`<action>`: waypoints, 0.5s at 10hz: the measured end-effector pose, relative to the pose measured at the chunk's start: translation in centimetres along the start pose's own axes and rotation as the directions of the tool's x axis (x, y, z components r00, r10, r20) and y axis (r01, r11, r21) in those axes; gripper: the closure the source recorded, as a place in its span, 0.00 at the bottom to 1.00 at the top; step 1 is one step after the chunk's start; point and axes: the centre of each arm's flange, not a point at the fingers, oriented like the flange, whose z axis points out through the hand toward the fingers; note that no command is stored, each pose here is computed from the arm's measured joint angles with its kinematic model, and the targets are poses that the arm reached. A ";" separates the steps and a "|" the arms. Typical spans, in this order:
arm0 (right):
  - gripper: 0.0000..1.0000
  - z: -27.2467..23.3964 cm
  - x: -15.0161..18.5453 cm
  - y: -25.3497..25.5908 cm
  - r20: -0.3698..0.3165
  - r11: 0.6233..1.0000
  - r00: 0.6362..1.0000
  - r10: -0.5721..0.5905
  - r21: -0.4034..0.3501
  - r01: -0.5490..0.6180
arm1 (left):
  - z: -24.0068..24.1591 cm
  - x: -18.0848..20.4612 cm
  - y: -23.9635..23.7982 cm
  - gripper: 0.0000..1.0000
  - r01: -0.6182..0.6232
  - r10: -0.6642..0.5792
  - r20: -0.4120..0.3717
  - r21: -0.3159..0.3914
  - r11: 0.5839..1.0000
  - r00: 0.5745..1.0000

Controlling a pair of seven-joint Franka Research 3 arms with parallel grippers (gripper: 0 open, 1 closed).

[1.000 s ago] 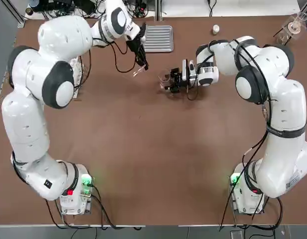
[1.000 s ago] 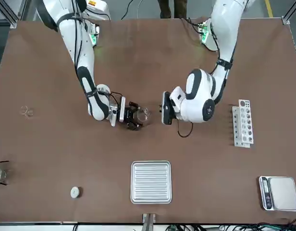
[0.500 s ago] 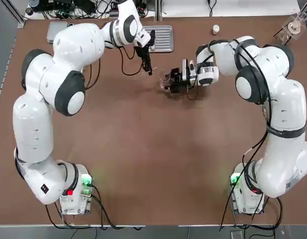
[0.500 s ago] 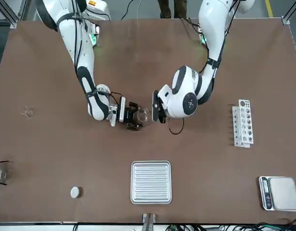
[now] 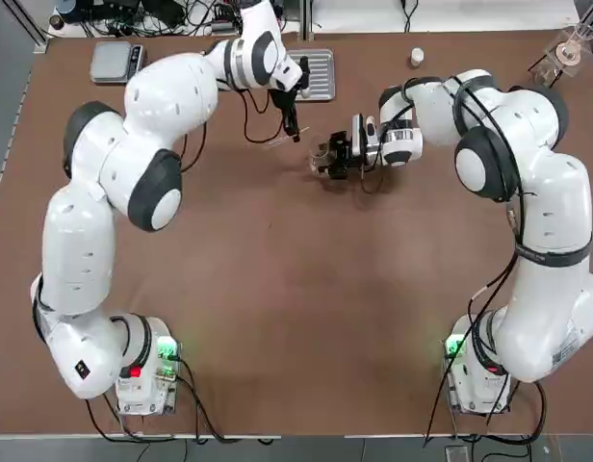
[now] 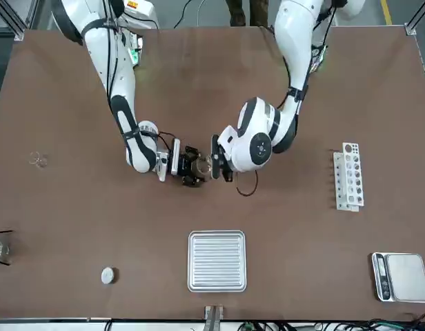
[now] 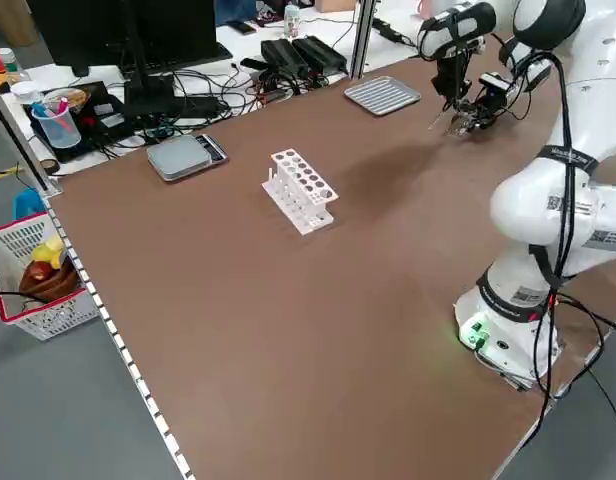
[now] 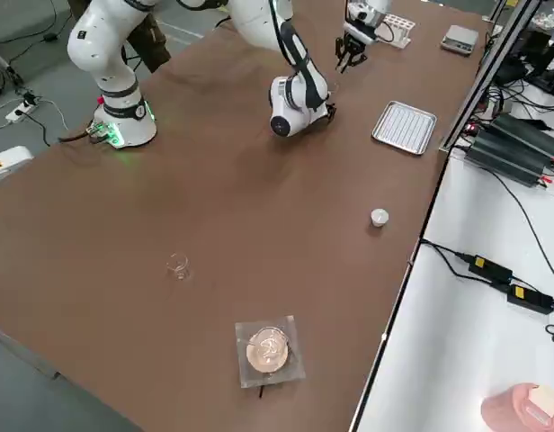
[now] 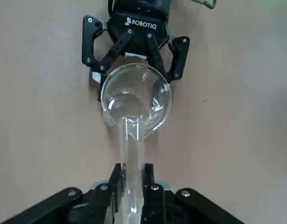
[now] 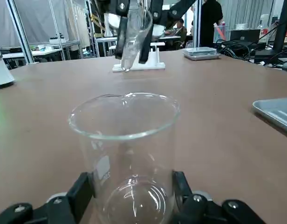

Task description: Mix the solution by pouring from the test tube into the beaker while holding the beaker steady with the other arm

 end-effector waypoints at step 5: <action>0.23 0.0 0.0 0.0 0.000 1.000 1.000 0.000 0.000 0.000 | 1.1 2.0 0.7 0.78 -0.004 -0.001 0.100 0.054 0.999 0.995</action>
